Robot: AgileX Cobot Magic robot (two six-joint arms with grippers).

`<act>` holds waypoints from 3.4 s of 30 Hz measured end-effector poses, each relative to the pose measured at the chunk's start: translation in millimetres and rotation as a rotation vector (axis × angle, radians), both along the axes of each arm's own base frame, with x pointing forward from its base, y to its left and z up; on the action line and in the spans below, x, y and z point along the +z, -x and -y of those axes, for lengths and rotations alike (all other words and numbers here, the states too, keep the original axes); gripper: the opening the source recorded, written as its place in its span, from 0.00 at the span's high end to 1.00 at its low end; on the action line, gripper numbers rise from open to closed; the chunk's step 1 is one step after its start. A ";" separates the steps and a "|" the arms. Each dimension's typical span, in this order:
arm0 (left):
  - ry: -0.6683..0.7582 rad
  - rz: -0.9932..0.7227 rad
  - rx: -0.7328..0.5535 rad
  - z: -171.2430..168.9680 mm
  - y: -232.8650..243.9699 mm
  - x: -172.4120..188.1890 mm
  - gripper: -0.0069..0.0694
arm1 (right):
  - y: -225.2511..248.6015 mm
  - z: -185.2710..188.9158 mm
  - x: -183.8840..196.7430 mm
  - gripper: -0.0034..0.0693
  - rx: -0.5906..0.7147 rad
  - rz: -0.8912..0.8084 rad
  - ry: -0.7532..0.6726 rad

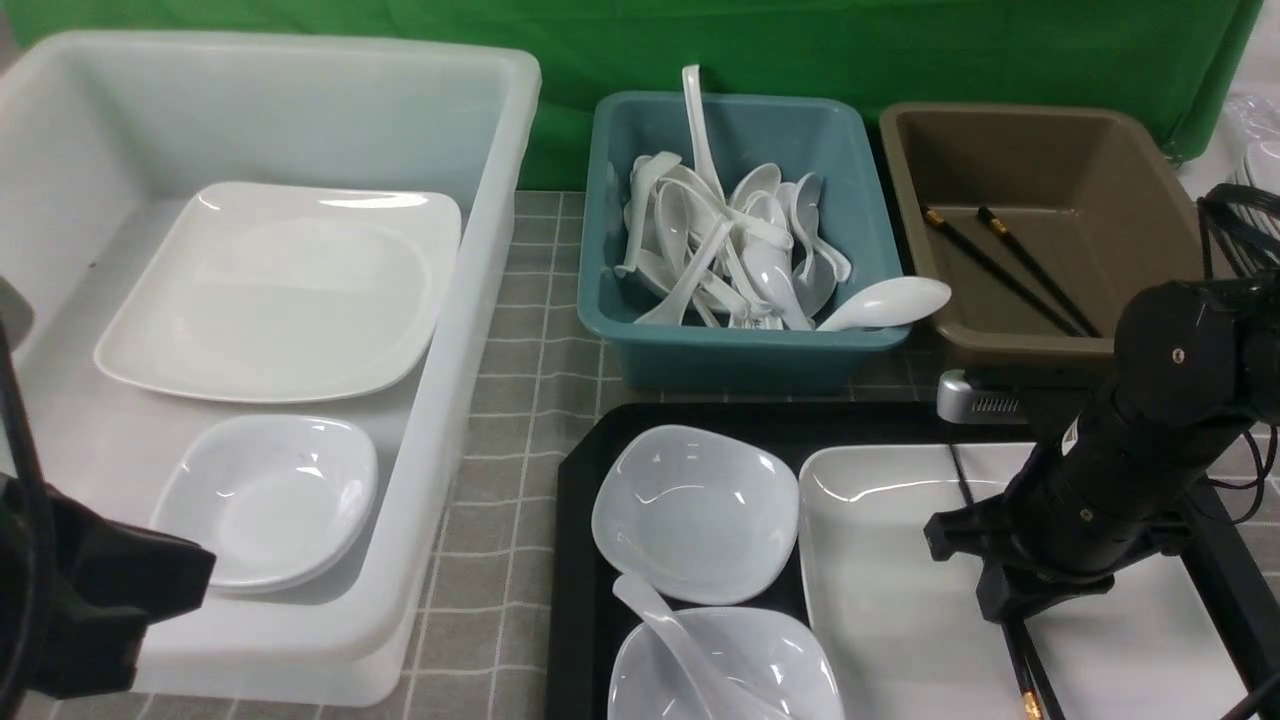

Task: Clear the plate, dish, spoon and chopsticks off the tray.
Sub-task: Use the right arm to grab a pair of chopsticks from the plate, then use the right arm to put the chopsticks into the small storage box on the right, then use the left arm to grab a soup spoon from the plate

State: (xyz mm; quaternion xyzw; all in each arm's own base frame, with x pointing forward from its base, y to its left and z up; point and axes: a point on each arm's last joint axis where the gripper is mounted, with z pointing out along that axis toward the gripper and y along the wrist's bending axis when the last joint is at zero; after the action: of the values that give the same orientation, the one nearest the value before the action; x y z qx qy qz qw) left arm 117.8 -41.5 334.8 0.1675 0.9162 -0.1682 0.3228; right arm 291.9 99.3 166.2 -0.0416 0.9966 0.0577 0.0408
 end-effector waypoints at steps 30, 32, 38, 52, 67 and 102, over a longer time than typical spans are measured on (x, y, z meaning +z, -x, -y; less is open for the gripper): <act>0.144 0.079 -0.330 157.5 -135.2 9.6 0.91 | -100.9 49.4 195.6 0.76 -0.041 0.511 -0.110; 0.150 0.107 -0.334 176.9 -144.1 8.7 0.91 | -115.4 52.9 198.7 0.76 -0.051 0.542 -0.111; 0.148 0.110 -0.392 230.5 -167.7 -6.5 0.91 | -170.4 68.5 172.4 0.76 -0.118 0.583 -0.109; -0.050 -0.121 -0.385 209.7 -173.3 -24.4 0.91 | -213.8 76.0 105.4 0.47 -0.163 0.578 -0.097; -0.393 -0.296 -0.455 176.0 -154.2 -34.5 0.91 | -88.5 67.2 209.4 0.91 0.116 0.384 -0.092; -0.566 -0.350 -0.642 212.2 -169.1 -143.2 0.40 | 152.9 56.1 155.6 0.91 0.210 0.461 -0.145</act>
State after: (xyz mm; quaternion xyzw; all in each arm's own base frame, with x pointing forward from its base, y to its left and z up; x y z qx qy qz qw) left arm 286.9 -253.8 191.6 0.4934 0.8686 -0.0284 0.0365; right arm 139.0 43.3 321.8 -0.1539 0.9445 0.1217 0.2633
